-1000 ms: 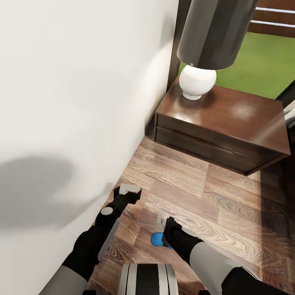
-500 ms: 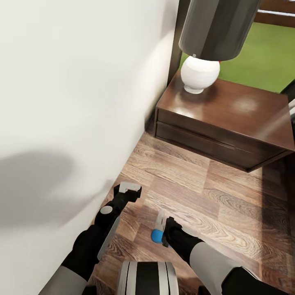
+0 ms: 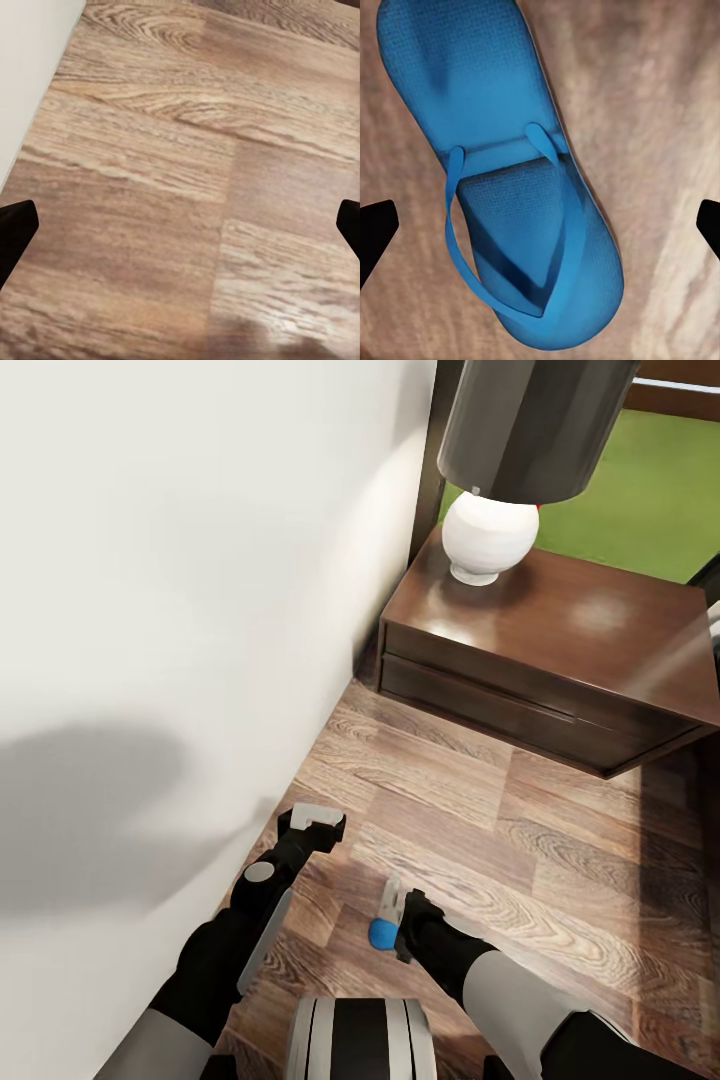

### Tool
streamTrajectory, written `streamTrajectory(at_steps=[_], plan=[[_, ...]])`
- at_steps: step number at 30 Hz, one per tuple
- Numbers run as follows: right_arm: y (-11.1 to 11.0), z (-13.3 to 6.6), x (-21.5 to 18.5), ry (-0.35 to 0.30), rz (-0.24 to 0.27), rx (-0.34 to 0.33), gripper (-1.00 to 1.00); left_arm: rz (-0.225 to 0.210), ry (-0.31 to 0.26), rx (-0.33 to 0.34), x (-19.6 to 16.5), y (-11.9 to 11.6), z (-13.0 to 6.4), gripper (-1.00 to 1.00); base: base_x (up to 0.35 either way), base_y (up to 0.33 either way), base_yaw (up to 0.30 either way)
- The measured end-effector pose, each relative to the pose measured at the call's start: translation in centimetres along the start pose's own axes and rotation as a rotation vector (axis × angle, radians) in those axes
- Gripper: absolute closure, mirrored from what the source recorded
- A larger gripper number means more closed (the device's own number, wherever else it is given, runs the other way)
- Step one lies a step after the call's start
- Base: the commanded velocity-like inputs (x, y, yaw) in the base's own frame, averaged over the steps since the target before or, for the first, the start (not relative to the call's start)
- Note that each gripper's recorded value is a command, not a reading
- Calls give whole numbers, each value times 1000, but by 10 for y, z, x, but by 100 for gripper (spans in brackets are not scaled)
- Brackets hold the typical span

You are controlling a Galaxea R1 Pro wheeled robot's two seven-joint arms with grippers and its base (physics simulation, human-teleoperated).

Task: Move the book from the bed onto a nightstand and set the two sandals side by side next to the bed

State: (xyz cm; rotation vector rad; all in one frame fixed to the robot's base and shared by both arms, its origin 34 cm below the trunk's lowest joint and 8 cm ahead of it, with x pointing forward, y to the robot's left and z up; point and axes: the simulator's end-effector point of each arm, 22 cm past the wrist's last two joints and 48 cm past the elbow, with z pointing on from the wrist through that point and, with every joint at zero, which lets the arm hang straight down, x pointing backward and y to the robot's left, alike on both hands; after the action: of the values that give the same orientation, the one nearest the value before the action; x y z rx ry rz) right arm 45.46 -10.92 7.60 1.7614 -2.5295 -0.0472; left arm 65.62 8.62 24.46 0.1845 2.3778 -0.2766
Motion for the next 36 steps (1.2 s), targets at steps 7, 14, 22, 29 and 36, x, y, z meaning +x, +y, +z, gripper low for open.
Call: streamTrajectory(at_steps=[7,14,22,29,36], plan=[[2,1,2,3,2,-4,-100,0,0,0,0,0,0,-100,0,0,0],[12,6,13,24,-2,-27,-100,0,-1,0,0,0,0,-100,0,0,0],[19,9,15,11,-11,-43,-100,1,-1,1,0,0,0,-100,0,0,0],[20,10,15,7,-12,-46,-100,1,-1,1,0,-1,0,-100,0,0,0],[21,10,15,5,-12,-48,-100,1,0,1,0,-1,0,-100,0,0,0]])
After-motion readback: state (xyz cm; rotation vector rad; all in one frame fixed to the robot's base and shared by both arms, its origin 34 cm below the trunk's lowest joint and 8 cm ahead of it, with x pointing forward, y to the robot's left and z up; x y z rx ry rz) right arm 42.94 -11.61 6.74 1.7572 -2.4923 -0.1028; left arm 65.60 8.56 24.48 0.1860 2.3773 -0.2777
